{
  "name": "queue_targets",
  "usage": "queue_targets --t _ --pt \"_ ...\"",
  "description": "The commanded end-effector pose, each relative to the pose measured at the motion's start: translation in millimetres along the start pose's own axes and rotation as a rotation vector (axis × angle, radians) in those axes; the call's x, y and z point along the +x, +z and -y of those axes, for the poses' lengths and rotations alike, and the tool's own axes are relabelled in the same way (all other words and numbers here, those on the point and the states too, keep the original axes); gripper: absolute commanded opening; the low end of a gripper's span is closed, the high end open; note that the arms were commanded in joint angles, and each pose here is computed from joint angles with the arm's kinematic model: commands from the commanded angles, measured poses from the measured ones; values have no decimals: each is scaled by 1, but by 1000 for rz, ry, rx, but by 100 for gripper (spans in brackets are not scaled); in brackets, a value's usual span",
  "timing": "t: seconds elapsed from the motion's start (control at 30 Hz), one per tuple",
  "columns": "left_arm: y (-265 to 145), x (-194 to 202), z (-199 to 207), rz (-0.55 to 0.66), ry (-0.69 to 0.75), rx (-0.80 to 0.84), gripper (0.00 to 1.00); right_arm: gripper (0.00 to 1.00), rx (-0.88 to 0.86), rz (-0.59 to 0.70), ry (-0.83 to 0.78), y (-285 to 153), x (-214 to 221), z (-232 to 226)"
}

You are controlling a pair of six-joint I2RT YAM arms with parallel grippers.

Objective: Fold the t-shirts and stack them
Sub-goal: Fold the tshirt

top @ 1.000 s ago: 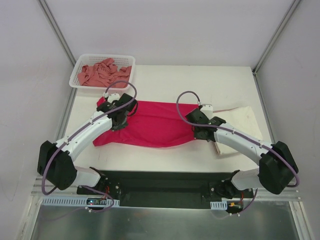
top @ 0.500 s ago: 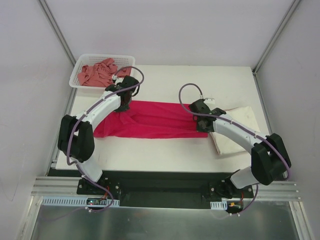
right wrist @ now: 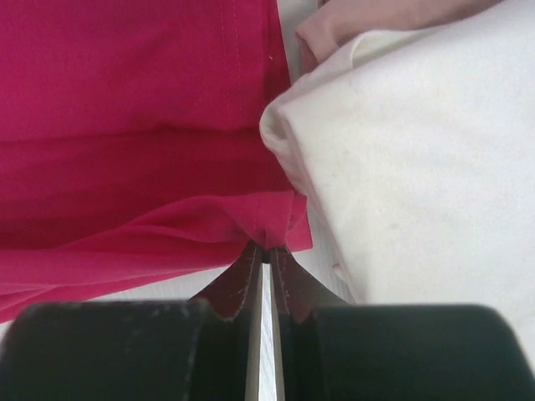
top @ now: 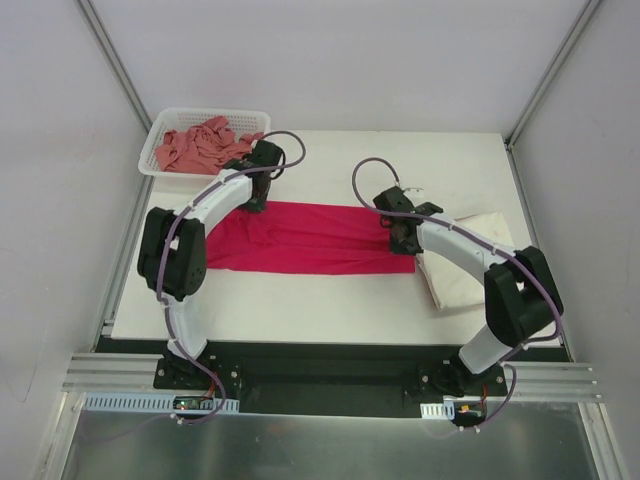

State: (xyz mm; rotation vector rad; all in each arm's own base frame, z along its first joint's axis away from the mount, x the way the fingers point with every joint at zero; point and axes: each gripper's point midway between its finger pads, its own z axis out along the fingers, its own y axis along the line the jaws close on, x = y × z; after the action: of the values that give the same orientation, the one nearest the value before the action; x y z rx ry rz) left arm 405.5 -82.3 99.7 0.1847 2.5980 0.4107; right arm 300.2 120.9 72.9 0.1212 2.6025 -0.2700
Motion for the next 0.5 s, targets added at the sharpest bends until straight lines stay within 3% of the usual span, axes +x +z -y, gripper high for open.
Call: queue_targets --t 0.0,0.1,0.2,0.23,0.3,0.33,0.4,0.47 --pt "15 -14 1 2 105 -1 19 7 22 -8 -8 2 -14 3" --pt "13 -22 4 17 104 13 21 8 30 -10 -14 2 -19 3" --pt "4 -31 3 49 79 21 44 19 34 -18 -22 2 -18 3" --pt "1 -33 2 57 71 24 57 24 30 -18 -21 0 -18 3" --pt "-11 -32 1 72 29 44 69 36 14 -17 -18 -2 -18 2" --pt "-16 -32 3 78 -8 60 75 49 -6 -26 -22 -3 -16 -1" --pt "-31 -19 10 77 -51 132 94 54 -41 -18 -45 -9 -15 -6" --pt "-51 -11 13 93 -140 189 99 63 -117 -10 -87 -13 -12 -21"
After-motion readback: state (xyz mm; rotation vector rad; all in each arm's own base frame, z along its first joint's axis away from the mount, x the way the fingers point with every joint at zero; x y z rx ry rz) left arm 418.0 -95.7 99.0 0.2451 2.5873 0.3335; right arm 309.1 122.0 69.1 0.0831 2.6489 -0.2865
